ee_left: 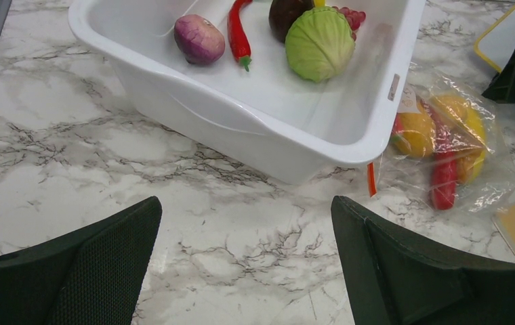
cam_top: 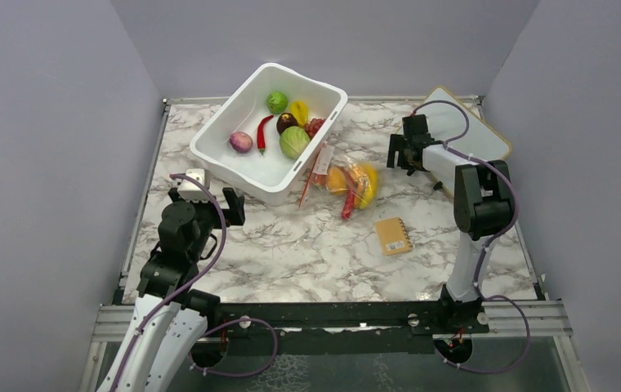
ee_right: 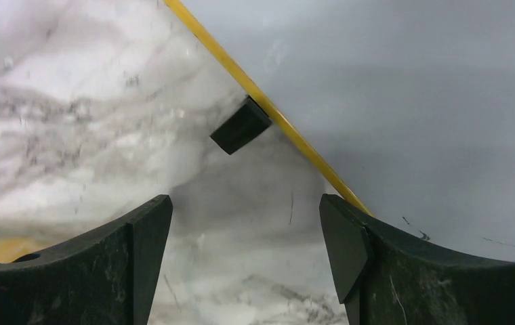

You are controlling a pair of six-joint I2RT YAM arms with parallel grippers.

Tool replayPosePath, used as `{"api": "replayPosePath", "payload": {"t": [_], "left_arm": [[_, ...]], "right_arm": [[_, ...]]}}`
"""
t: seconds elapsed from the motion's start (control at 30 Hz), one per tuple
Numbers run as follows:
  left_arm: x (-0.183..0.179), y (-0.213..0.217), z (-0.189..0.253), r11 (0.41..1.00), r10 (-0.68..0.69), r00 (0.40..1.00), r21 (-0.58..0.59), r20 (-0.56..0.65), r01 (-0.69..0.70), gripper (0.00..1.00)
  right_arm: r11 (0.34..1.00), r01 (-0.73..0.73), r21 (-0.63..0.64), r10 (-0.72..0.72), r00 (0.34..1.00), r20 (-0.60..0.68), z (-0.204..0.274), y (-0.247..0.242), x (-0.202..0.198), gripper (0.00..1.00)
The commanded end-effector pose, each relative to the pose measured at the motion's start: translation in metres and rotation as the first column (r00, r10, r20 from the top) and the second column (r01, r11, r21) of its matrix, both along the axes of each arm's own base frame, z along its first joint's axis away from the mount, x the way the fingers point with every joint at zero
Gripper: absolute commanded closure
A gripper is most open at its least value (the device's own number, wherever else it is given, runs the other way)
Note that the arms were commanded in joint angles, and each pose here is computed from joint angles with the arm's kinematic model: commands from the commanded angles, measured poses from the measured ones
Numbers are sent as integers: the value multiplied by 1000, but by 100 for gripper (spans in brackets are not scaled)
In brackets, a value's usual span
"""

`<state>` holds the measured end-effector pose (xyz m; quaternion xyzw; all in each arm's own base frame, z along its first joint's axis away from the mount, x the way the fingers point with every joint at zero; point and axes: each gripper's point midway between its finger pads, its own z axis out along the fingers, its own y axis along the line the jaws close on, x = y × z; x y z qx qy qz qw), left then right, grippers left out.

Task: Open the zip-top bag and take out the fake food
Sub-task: Move the distractor to the center of the board.

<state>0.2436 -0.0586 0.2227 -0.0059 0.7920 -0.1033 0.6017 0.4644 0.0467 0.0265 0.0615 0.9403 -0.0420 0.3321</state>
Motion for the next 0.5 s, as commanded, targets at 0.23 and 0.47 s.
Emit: {"api": "replayPosePath", "payload": {"t": [0.23, 0.47], "left_arm": [[5, -9, -1, 999, -43, 999, 2, 2, 43, 1], [5, -10, -2, 999, -48, 999, 0, 1, 48, 1]], "right_arm": [[989, 141, -42, -137, 988, 76, -5, -58, 60, 20], [994, 85, 65, -89, 994, 59, -2, -52, 66, 20]]}}
